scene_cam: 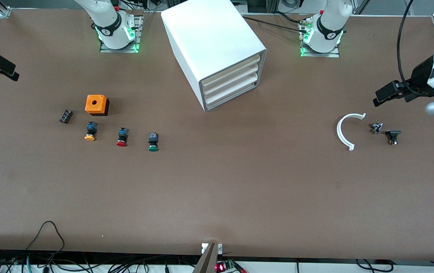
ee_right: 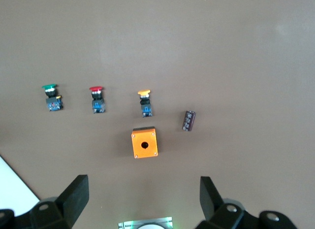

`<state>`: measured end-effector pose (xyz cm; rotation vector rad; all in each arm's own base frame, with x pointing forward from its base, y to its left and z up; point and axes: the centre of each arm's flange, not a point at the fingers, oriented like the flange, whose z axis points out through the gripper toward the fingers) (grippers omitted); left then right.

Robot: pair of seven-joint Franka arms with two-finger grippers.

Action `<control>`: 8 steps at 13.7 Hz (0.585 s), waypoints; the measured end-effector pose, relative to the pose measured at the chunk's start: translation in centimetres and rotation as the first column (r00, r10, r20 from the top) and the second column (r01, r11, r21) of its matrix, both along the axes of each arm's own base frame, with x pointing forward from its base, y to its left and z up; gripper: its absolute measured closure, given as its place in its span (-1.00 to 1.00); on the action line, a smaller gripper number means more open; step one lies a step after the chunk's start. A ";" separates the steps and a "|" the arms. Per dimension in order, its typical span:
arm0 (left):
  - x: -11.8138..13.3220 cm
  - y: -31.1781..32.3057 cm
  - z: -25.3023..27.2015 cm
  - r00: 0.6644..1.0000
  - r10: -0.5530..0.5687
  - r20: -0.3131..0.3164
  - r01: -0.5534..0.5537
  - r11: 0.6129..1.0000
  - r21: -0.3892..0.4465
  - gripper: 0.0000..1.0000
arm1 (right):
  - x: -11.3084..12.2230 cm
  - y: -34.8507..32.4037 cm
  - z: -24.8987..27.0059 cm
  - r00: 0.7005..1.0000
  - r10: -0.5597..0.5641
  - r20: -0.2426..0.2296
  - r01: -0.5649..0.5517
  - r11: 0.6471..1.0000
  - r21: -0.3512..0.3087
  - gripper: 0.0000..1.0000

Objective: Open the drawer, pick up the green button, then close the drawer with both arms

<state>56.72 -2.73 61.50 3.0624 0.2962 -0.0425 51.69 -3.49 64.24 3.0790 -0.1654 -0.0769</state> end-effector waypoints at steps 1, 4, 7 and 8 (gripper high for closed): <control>-0.1 0.1 0.1 1.000 0.000 -0.003 0.000 1.000 0.001 -1.00 | -0.6 0.0 0.0 1.000 -0.001 -0.005 0.001 1.000 0.002 -1.00; -0.2 -0.3 -0.1 1.000 -0.007 -0.013 0.007 1.000 0.001 -1.00 | -1.2 -0.1 0.0 1.000 -0.003 -0.012 0.003 1.000 0.004 -1.00; -0.2 -0.3 -0.1 1.000 -0.009 -0.014 0.009 1.000 0.001 -1.00 | -1.2 0.1 0.1 1.000 0.001 -0.009 -0.001 1.000 0.003 -1.00; -0.2 -0.4 -0.1 1.000 -0.010 -0.014 0.010 1.000 0.001 -1.00 | -1.2 0.1 0.2 1.000 0.002 -0.007 -0.002 1.000 0.003 -1.00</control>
